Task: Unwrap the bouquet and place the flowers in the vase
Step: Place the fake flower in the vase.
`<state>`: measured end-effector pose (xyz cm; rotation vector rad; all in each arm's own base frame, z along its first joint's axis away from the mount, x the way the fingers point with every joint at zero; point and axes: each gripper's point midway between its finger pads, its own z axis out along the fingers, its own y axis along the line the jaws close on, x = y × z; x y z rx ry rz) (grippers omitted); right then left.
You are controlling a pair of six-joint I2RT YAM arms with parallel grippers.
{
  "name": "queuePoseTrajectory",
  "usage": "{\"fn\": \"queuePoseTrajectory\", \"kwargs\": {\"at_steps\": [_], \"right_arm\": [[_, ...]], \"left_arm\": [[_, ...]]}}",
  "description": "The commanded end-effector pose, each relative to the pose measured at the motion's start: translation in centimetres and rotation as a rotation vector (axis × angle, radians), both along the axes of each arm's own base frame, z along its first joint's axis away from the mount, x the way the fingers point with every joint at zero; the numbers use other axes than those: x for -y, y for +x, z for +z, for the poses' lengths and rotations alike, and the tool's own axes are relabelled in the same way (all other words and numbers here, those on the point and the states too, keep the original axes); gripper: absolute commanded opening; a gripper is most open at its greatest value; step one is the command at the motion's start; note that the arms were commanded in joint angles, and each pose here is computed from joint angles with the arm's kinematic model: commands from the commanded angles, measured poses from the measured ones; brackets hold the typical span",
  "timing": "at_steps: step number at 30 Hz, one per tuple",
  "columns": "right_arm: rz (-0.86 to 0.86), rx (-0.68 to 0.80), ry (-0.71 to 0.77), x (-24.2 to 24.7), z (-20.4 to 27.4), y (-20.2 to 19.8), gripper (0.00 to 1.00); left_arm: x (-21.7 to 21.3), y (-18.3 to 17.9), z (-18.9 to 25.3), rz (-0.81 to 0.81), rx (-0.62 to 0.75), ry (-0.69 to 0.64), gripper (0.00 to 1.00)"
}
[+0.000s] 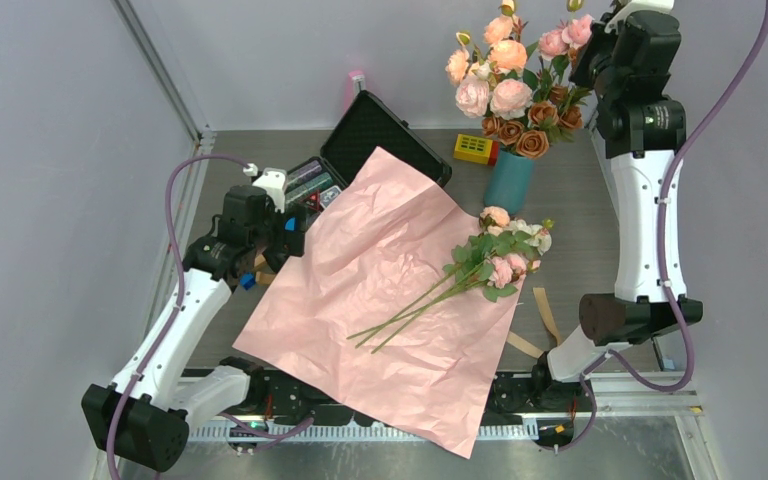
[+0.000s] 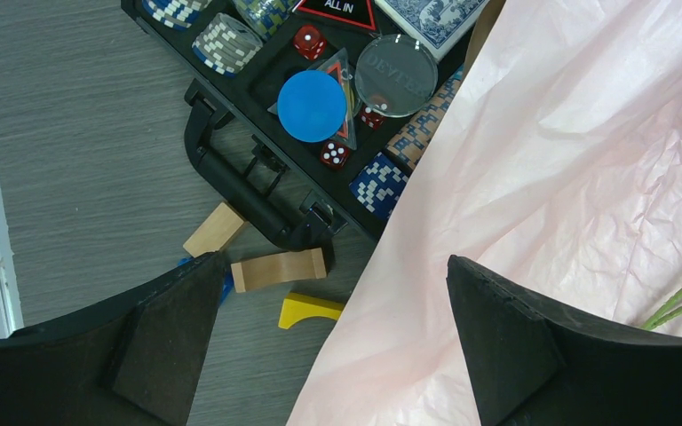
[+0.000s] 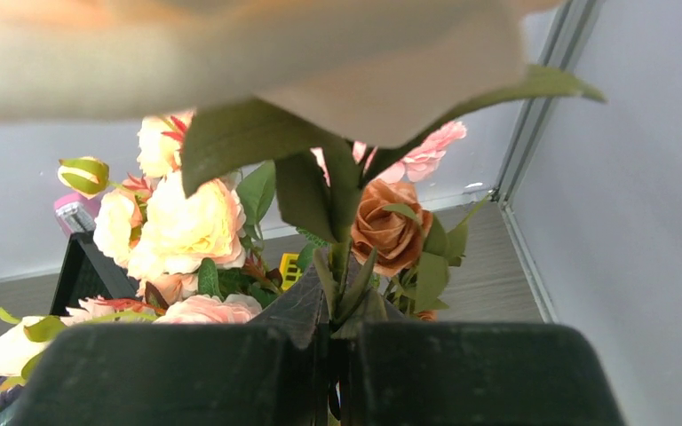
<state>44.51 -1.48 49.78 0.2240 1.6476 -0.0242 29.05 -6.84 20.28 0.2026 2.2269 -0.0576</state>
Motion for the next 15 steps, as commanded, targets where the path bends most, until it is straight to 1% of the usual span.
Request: {"fn": "queuePoseTrajectory", "kwargs": {"at_steps": [1, 5, 12, 14, 15], "right_arm": [[0.078, 0.055, 0.030, -1.4, 0.8, 0.8, 0.00], [0.095, 0.039, 0.052, -1.8, -0.5, 1.7, 0.00], [0.101, -0.018, 0.051, -1.9, -3.3, 3.2, 0.00], [0.105, -0.041, 0.049, -2.0, -4.7, 3.4, 0.00], [0.104, -0.031, 0.048, -2.0, -4.8, 3.5, 0.00]], "left_arm": [[-0.3, 0.1, 0.8, 0.009, 0.035, 0.001, 1.00], [-0.3, 0.1, 0.7, 0.008, 0.034, 0.001, 1.00], [-0.3, 0.1, 0.6, 0.007, 0.028, 0.002, 1.00], [-0.3, 0.1, 0.5, 0.008, 0.026, 0.003, 1.00], [-0.3, 0.1, 0.5, 0.009, 0.027, 0.003, 1.00]]}}
